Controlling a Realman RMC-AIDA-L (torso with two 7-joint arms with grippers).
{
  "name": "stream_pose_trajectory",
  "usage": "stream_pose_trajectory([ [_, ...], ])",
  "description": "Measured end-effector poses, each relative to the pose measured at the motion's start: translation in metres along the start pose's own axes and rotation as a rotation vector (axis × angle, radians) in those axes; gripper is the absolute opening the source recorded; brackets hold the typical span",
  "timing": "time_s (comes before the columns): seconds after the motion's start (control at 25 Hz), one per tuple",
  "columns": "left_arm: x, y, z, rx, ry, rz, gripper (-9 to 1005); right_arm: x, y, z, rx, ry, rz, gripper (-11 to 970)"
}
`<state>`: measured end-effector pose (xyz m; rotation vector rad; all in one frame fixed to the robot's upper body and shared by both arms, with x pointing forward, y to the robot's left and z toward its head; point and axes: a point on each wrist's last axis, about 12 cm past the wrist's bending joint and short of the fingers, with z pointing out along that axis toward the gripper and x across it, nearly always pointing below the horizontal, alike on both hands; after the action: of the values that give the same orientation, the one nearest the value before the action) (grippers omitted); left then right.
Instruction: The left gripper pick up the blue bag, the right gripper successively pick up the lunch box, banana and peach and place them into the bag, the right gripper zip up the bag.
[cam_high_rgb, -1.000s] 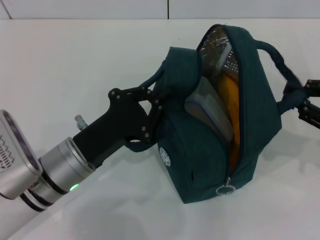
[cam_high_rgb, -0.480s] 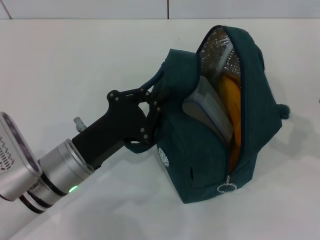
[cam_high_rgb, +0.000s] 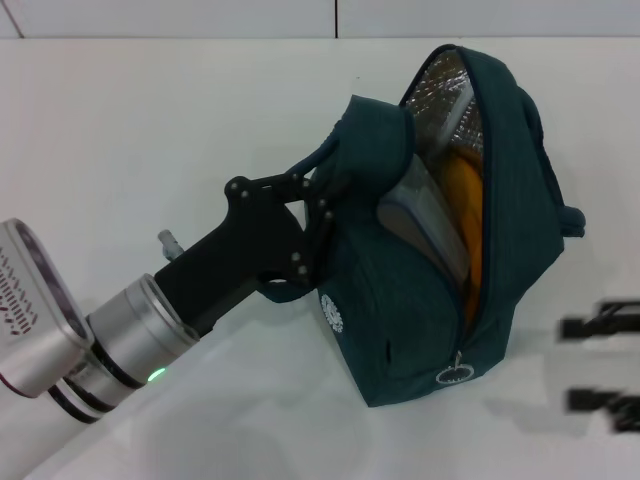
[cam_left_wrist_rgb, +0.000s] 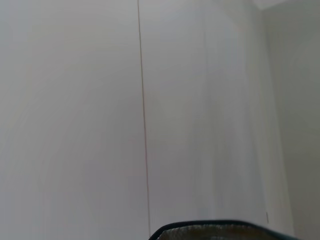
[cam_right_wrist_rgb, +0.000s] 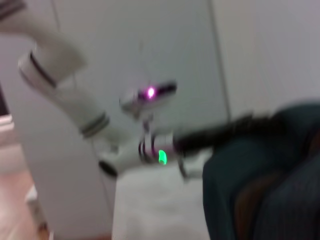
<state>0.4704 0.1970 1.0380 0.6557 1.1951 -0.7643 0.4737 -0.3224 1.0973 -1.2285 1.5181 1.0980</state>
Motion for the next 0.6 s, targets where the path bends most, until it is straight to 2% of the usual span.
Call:
stream_pose_trajectory([
  [0.24, 0.0, -0.001, 0.003, 0.003, -0.002, -0.003, 177, 0.021, -0.016, 0.052, -0.035, 0.146, 0.077, 604],
  [0.6, 0.0, -0.001, 0.004, 0.004, 0.002, -0.004, 180, 0.02, -0.026, 0.077, -0.059, 0.157, 0.087, 604],
])
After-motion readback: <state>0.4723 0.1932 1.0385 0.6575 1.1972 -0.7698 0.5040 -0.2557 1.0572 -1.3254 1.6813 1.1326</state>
